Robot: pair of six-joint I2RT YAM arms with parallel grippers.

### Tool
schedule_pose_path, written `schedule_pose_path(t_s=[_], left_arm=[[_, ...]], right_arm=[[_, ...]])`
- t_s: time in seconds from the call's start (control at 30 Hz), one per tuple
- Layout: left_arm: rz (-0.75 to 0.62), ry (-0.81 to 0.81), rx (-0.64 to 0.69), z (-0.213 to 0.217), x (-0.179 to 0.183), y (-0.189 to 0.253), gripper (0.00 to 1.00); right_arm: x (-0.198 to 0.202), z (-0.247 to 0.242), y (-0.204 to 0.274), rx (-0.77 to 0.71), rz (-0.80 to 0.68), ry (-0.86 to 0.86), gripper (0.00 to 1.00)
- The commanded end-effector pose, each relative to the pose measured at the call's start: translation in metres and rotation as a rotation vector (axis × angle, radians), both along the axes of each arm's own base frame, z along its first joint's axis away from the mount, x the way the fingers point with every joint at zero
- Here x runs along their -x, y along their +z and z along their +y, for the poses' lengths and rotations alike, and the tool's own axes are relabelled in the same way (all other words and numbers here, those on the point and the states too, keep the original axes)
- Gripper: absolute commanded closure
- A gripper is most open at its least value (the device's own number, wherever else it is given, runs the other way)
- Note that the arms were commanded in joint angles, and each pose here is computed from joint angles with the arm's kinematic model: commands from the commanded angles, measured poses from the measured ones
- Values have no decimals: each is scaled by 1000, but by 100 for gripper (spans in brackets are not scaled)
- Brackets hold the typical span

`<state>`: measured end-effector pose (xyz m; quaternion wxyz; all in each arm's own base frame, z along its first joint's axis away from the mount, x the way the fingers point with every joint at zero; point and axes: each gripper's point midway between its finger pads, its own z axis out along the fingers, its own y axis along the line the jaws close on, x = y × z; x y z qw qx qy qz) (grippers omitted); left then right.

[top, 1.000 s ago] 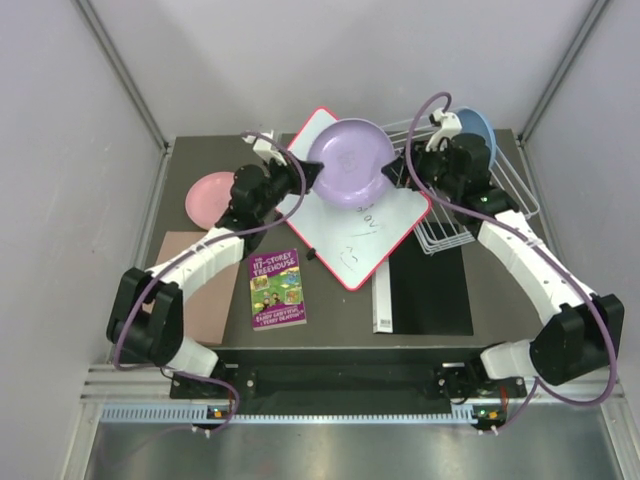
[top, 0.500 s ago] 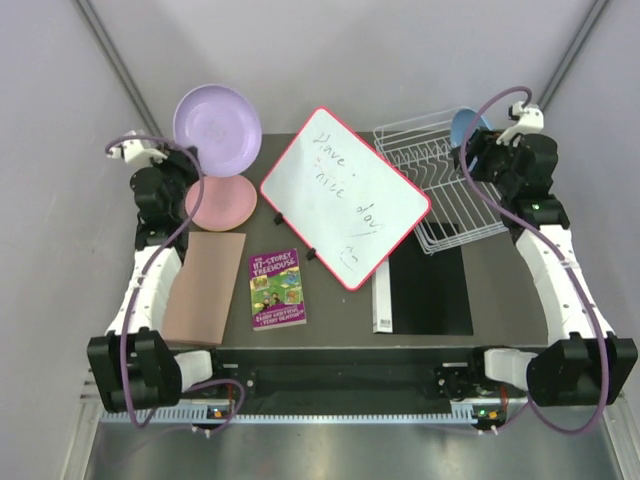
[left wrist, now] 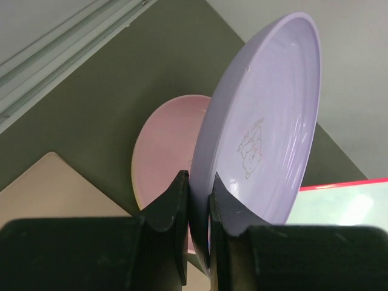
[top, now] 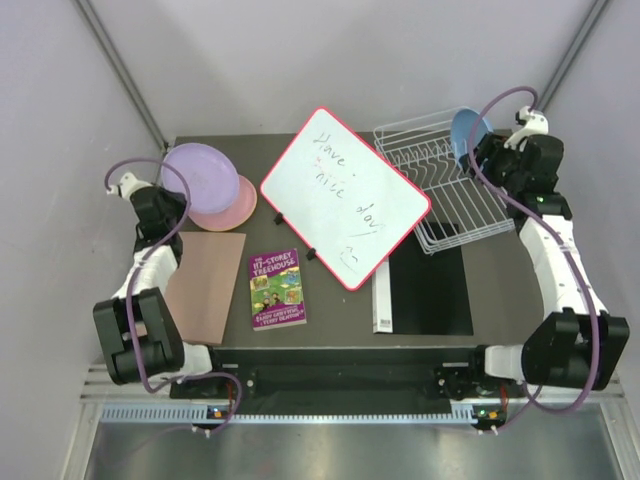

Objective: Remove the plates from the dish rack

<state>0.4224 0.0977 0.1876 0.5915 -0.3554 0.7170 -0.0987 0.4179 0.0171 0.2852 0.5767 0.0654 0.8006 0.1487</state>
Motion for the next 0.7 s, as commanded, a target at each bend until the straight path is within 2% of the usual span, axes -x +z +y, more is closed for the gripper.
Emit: schedule_pose_path(t_s=[0.0, 0.63, 0.67], left_arm=[[-49, 9, 8, 8, -14, 5, 100], [64, -80, 87, -5, -30, -61, 100], [66, -90, 93, -7, -32, -62, 88]], right_arm=[[-14, -11, 24, -21, -63, 2, 36], [-38, -25, 10, -8, -29, -25, 36], [-39, -25, 11, -9, -31, -25, 36]])
